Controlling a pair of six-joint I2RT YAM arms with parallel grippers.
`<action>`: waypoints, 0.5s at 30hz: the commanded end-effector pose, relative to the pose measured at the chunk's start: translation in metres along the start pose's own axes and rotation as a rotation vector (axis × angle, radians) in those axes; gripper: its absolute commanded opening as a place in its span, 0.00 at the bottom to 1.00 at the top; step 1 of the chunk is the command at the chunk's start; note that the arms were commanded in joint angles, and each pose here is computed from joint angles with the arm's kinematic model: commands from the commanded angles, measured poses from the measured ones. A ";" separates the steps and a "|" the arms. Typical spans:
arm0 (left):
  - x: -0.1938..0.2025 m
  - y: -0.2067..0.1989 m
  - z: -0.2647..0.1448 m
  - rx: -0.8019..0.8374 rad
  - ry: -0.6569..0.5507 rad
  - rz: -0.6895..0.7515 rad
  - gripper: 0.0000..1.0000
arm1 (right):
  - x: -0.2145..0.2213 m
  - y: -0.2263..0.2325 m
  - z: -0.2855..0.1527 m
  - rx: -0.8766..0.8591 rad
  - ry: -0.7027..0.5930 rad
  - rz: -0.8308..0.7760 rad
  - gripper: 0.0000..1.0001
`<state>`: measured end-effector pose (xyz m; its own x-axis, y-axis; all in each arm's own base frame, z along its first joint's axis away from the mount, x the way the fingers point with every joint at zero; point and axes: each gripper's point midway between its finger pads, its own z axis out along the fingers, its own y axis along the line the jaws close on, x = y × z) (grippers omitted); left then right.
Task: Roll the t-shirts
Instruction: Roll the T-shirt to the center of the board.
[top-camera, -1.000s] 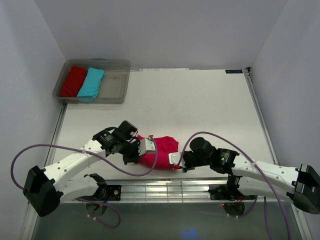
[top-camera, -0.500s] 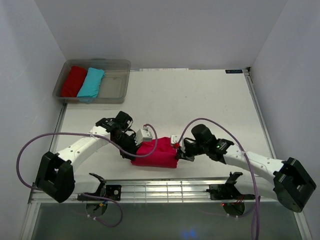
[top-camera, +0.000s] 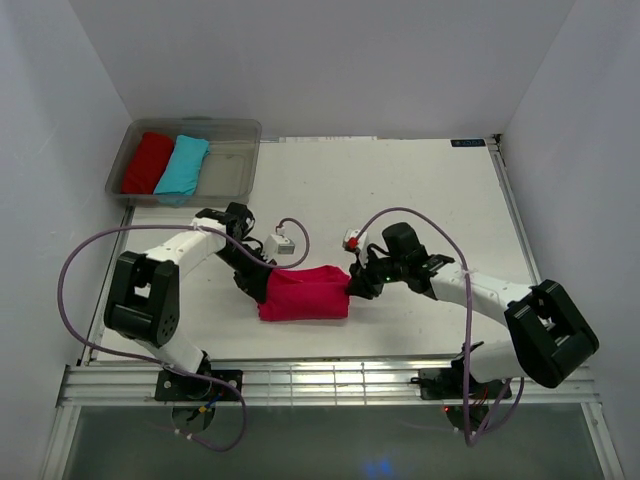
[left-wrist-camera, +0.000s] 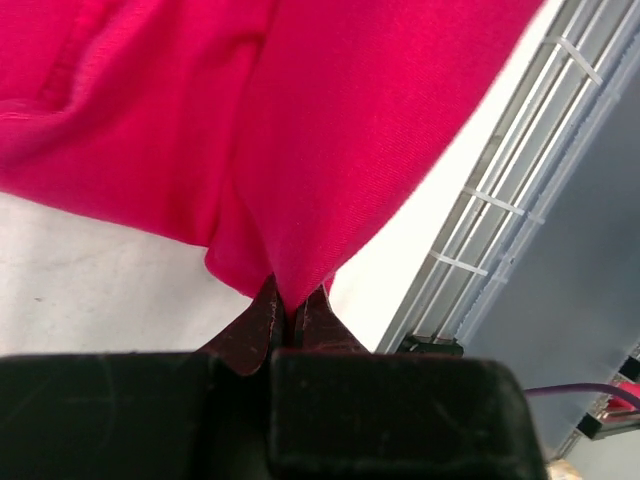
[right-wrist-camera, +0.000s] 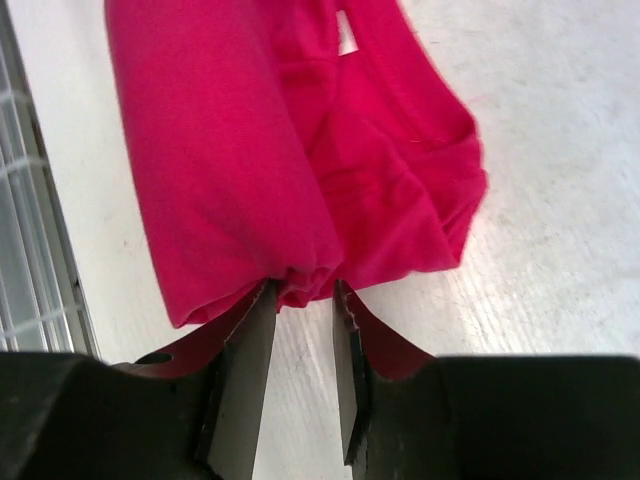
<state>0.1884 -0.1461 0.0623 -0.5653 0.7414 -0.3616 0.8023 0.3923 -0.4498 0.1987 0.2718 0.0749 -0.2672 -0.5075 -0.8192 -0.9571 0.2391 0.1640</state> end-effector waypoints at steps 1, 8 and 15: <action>-0.019 0.010 -0.005 0.002 -0.038 0.009 0.03 | -0.045 -0.023 -0.008 0.073 -0.131 0.072 0.36; -0.020 0.021 0.004 0.017 0.001 -0.084 0.03 | -0.094 -0.017 -0.026 0.171 -0.280 0.163 0.38; -0.037 0.029 0.002 0.028 -0.005 -0.149 0.03 | -0.088 0.026 0.004 0.068 -0.300 0.140 0.35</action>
<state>0.2136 -0.1535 0.0501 -0.6645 0.7042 -0.2501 0.7048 0.4792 -0.5231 0.1985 0.3136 0.1424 -0.3284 -0.2741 -0.9039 -0.9084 0.3538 0.2227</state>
